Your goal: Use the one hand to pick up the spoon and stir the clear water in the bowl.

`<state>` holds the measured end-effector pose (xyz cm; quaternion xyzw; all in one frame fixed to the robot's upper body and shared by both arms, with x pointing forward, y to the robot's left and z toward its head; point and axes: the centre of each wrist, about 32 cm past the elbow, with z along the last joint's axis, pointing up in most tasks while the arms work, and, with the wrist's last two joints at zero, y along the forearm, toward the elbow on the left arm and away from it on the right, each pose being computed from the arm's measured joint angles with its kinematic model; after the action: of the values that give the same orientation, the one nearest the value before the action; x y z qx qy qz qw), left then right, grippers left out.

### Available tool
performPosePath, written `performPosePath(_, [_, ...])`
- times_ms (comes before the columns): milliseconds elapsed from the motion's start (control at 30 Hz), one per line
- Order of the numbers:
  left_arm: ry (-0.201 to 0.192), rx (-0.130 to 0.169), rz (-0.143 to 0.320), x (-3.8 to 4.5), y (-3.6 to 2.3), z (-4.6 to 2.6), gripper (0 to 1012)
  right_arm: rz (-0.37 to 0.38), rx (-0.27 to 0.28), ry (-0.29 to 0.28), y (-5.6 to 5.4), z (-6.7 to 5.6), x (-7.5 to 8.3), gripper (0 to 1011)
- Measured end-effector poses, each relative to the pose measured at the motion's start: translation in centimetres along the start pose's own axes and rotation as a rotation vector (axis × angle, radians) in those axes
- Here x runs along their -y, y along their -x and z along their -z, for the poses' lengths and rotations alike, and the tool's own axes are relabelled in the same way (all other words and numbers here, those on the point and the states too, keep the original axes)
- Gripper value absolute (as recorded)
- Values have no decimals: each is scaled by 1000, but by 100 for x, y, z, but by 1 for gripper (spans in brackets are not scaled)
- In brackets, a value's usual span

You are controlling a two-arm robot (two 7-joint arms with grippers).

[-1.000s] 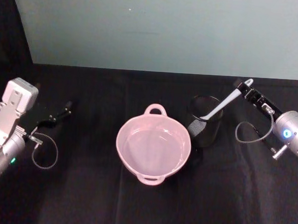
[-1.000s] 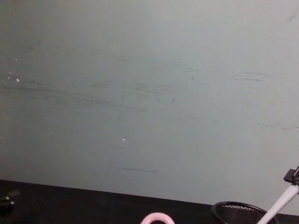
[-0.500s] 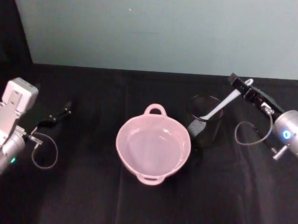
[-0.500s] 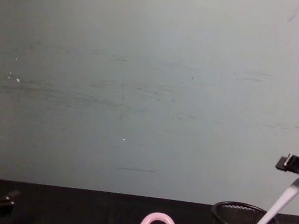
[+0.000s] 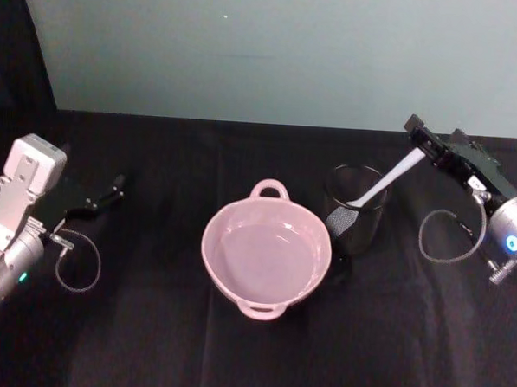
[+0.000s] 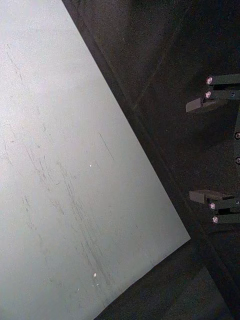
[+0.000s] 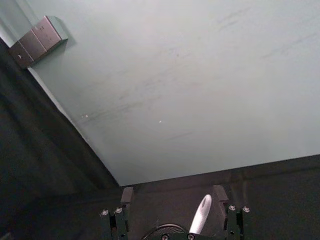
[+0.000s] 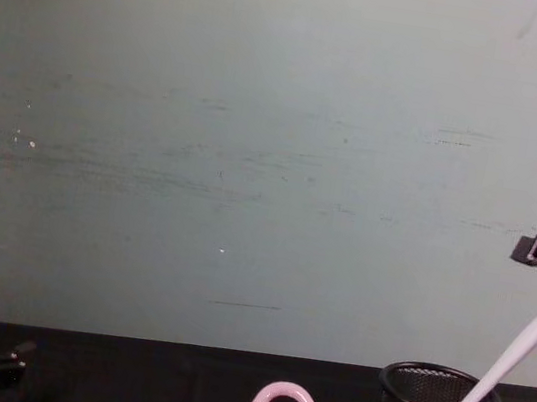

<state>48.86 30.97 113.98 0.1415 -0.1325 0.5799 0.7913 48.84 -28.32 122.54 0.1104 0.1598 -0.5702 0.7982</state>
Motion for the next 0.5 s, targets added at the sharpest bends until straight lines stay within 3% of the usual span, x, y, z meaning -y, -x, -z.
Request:
performPosePath(267, [0,0,0,0,0,0,1011,46,95,-47,65,10,212,1002])
performPosePath(500, [0,0,0,0,0,0,1011,157,178,-63,32,21,344,1002])
